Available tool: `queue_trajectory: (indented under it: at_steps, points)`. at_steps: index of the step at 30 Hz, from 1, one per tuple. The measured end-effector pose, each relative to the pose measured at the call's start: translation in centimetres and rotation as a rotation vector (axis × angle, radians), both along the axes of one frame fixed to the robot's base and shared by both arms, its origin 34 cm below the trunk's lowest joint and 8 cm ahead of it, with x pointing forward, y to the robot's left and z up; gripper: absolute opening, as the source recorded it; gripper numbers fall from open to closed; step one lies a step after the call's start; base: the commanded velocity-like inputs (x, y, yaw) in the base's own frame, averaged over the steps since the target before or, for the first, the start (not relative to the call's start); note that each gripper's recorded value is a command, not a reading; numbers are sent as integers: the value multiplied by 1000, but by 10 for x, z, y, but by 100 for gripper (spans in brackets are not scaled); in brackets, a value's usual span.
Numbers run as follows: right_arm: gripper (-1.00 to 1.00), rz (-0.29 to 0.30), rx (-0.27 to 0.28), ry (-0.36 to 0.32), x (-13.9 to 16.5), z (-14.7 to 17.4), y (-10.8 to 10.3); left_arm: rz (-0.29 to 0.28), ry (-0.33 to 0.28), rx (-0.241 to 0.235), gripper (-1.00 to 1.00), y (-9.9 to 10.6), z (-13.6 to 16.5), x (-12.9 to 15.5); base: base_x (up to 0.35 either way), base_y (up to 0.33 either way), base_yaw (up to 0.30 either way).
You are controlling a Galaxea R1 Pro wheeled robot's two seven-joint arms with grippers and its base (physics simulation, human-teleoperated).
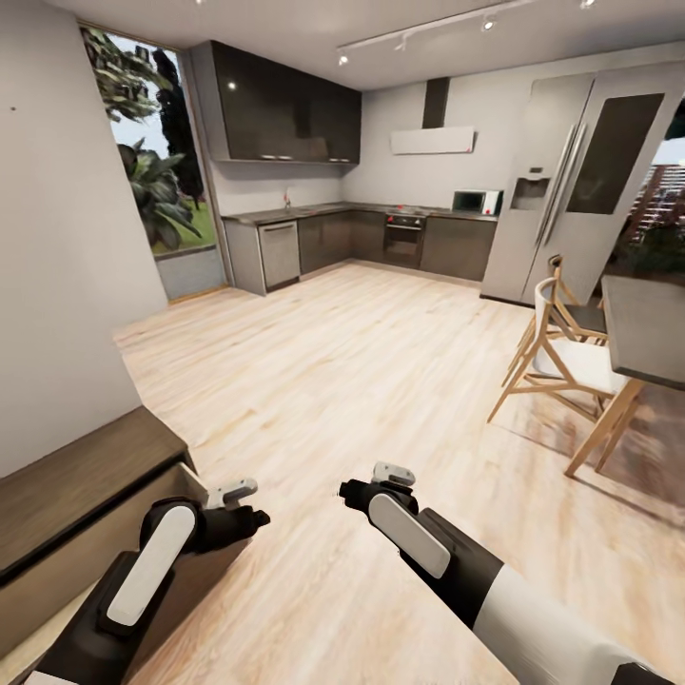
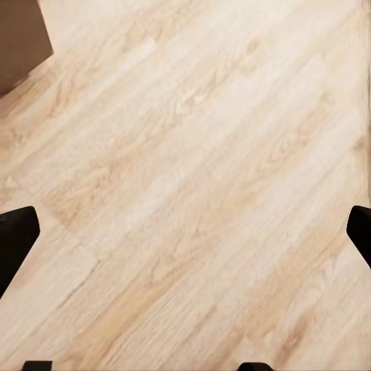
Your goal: Place each of the two pumpkins and all three candles from the living room inside a cabinet in the living room (use any cabinet), then make sure every cabinet is closed, and position the cauldron so it is next to a table in the living room.
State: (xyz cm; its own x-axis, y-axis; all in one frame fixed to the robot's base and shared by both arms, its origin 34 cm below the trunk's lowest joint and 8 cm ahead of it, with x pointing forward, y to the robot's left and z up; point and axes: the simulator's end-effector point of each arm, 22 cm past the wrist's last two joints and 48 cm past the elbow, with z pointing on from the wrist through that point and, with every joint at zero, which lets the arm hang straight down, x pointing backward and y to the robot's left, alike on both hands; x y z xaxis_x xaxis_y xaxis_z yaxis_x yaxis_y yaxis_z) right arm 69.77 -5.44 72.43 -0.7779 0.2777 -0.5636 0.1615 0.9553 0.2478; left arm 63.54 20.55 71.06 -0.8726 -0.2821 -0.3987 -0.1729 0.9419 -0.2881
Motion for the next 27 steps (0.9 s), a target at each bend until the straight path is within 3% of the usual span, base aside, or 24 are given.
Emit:
queue_trajectory:
  at_steps: [27]
  points:
    - [100, 1, 1, -23, 1, 13, 0, 0, -23, -2, 100, -1, 11, 2, 0, 0, -269]
